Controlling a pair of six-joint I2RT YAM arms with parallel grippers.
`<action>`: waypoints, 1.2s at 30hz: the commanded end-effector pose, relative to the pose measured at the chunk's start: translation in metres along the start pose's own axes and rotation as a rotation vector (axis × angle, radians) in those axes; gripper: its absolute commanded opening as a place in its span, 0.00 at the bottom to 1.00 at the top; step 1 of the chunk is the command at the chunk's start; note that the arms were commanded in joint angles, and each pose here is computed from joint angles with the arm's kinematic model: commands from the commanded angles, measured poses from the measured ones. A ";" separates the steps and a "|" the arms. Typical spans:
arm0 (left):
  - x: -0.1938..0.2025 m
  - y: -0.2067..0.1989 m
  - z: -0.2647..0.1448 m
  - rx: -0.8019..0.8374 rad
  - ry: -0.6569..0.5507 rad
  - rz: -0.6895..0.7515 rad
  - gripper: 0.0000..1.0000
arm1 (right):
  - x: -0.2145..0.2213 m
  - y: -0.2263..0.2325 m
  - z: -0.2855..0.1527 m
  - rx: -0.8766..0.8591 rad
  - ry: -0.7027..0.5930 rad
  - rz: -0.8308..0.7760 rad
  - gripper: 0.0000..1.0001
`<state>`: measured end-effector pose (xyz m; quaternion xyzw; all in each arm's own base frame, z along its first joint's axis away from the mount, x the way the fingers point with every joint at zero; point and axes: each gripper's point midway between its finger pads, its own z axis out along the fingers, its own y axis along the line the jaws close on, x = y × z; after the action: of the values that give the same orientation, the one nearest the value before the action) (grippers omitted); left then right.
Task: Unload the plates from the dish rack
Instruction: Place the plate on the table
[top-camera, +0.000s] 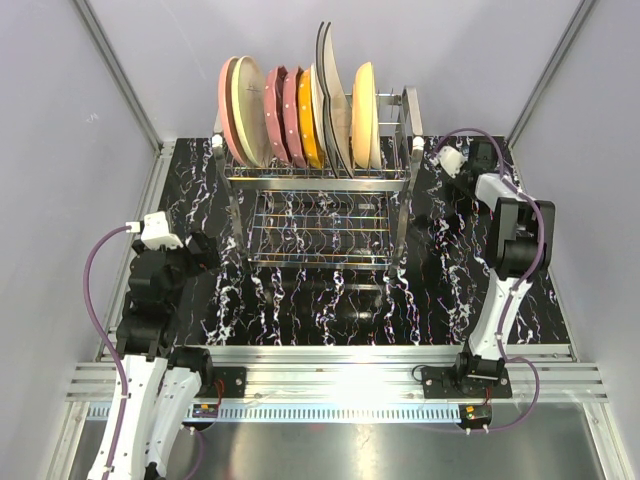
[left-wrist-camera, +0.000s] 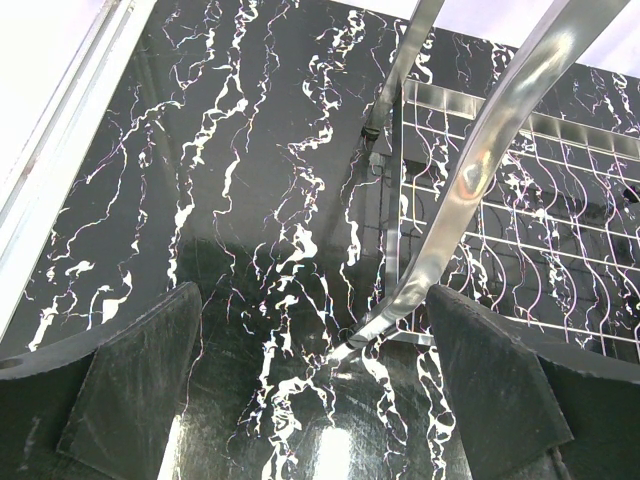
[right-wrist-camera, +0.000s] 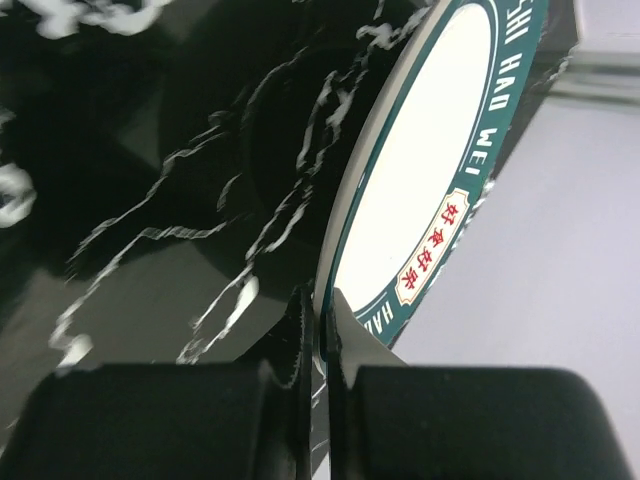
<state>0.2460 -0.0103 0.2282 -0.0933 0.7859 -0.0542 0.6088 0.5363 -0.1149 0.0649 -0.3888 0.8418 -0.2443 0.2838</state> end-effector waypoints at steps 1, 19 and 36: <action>-0.024 -0.008 -0.003 0.030 -0.063 0.002 0.99 | -0.013 -0.040 0.008 0.155 -0.011 -0.064 0.00; -0.027 -0.011 -0.005 0.037 -0.061 -0.030 0.99 | 0.004 -0.012 0.011 0.116 0.010 -0.054 0.78; -0.009 -0.014 -0.017 0.054 0.023 -0.063 0.99 | -0.022 0.031 -0.164 -0.148 -0.211 0.317 0.96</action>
<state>0.2331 -0.0146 0.2286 -0.1134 0.8023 -0.0737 0.5815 0.4540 -0.0802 0.1370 -0.3301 0.8652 -0.1709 0.3365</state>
